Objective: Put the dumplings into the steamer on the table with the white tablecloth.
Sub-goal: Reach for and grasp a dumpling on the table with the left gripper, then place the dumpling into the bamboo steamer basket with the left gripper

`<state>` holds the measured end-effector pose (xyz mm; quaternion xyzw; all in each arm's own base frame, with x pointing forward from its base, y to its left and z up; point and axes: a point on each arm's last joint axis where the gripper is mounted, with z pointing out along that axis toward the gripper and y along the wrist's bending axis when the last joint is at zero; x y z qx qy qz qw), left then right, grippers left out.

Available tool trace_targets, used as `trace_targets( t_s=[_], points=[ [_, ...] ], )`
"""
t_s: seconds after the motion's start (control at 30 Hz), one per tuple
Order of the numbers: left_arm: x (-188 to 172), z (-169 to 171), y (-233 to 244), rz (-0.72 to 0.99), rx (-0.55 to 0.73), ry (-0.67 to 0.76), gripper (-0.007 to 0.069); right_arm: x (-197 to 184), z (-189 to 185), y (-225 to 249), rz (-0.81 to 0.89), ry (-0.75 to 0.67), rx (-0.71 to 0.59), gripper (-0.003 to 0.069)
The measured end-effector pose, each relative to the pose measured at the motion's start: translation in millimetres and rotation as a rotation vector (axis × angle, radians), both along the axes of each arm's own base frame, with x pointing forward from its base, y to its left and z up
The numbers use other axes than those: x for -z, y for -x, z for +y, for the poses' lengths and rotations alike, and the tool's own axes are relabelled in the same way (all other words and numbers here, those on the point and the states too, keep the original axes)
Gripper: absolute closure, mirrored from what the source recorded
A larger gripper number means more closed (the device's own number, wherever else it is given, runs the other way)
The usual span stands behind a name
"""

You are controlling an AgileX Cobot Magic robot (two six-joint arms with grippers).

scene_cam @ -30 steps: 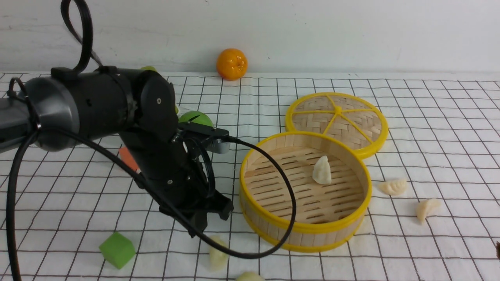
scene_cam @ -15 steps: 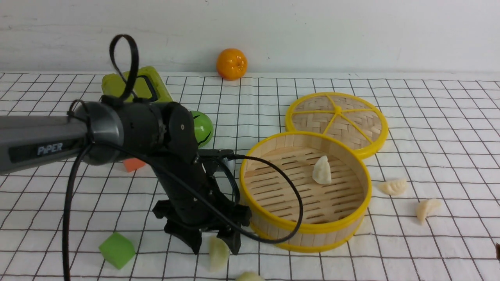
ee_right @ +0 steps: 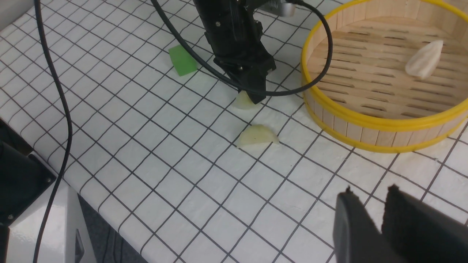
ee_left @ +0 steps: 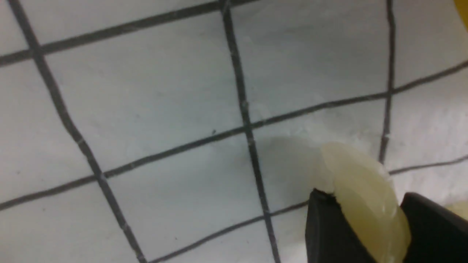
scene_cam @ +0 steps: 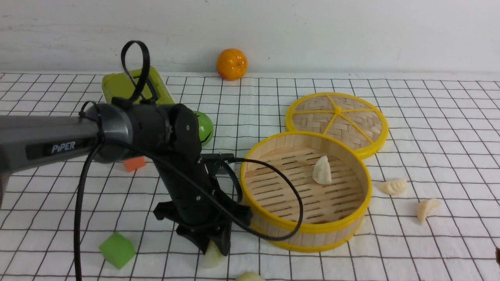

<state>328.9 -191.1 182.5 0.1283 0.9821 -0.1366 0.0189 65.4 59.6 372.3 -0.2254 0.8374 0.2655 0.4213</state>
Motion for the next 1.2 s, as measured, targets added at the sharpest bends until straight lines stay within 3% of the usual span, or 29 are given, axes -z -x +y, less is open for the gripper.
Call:
trace_targets(
  t_s=[0.17,0.27,0.4,0.53,0.63,0.77,0.8,0.9,1.2],
  points=[
    [-60,-6,-8,-0.116,0.045,0.063,0.0389,0,0,0,0.0,0.0,0.0,0.0524],
    [-111,-15,-19,-0.248,0.038,0.175,0.0389,0,0,0,-0.003,-0.001,0.002,0.0524],
    [-137,-31,-32,-0.344,0.008,0.349,0.0389,-1,0,-1,-0.008,-0.003,0.006,0.0522],
    [-129,-45,-48,-0.383,0.037,0.432,0.0389,-1,0,-1,-0.008,-0.003,0.006,0.052],
    [-103,-51,-63,-0.364,0.052,0.402,0.0389,-1,0,-1,-0.008,-0.003,0.006,0.0518],
    [-74,-57,-72,-0.35,0.07,0.282,0.0389,0,-1,-1,-0.01,0.006,0.009,0.0516],
    [-64,-66,-71,-0.381,0.11,0.17,0.0389,0,-2,-1,-0.014,0.018,0.015,0.0515],
    [-59,-89,-64,-0.437,0.168,0.038,0.0389,1,-3,-2,-0.019,0.035,0.023,0.0512],
    [-70,-116,-69,-0.456,0.018,0.034,0.0389,3,-5,-3,-0.024,0.073,0.037,0.0509]
  ],
)
